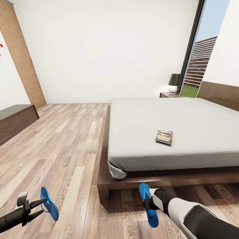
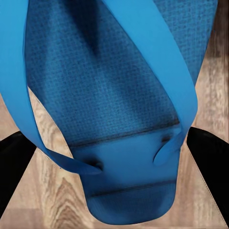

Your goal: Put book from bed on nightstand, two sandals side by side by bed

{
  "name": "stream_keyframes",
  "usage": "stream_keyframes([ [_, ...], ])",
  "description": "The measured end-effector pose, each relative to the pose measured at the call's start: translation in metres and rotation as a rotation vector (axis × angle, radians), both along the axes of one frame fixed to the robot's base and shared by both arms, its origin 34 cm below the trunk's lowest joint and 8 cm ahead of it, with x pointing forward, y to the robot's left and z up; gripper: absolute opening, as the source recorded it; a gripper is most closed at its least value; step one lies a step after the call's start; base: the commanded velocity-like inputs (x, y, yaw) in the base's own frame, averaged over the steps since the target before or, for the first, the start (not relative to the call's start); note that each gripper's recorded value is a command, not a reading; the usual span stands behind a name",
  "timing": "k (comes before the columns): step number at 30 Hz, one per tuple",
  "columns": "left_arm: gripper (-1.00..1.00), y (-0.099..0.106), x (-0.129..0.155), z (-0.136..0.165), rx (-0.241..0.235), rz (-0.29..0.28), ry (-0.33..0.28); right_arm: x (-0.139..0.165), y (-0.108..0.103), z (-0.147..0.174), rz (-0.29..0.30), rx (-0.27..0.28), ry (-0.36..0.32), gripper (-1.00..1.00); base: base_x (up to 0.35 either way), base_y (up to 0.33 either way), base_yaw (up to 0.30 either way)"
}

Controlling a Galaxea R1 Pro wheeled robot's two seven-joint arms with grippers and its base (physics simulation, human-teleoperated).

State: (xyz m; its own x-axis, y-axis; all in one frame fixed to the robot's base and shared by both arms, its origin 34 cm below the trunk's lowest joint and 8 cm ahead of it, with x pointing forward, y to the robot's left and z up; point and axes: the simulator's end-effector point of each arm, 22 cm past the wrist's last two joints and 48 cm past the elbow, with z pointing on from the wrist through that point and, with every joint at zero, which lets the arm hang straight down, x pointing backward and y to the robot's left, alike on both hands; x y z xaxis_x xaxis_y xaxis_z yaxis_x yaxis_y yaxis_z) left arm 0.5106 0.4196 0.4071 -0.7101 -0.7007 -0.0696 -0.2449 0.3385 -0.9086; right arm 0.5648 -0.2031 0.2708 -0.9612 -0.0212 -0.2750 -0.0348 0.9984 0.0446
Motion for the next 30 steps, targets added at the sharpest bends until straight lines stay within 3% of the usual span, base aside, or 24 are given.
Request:
stream_keyframes([
  [15,-1.00,0.000,-0.003,-0.014,-0.007,0.002,0.033,-0.010,-0.005,-0.017,-0.005,-0.024,0.042,-1.00,0.000,0.000,0.000],
  [21,-1.00,-0.012,-0.006,-0.030,-0.019,-0.006,0.067,-0.015,-0.004,-0.029,-0.005,-0.024,0.062,-1.00,0.000,0.000,0.000],
  [26,-1.00,-0.012,-0.012,-0.056,0.035,-0.006,0.141,-0.020,-0.004,-0.039,-0.006,-0.024,0.078,-1.00,0.000,0.000,0.000],
  [30,-1.00,-0.025,-0.006,-0.064,0.047,-0.029,0.145,-0.023,-0.005,-0.047,-0.010,-0.021,0.089,-1.00,0.000,0.000,0.000],
])
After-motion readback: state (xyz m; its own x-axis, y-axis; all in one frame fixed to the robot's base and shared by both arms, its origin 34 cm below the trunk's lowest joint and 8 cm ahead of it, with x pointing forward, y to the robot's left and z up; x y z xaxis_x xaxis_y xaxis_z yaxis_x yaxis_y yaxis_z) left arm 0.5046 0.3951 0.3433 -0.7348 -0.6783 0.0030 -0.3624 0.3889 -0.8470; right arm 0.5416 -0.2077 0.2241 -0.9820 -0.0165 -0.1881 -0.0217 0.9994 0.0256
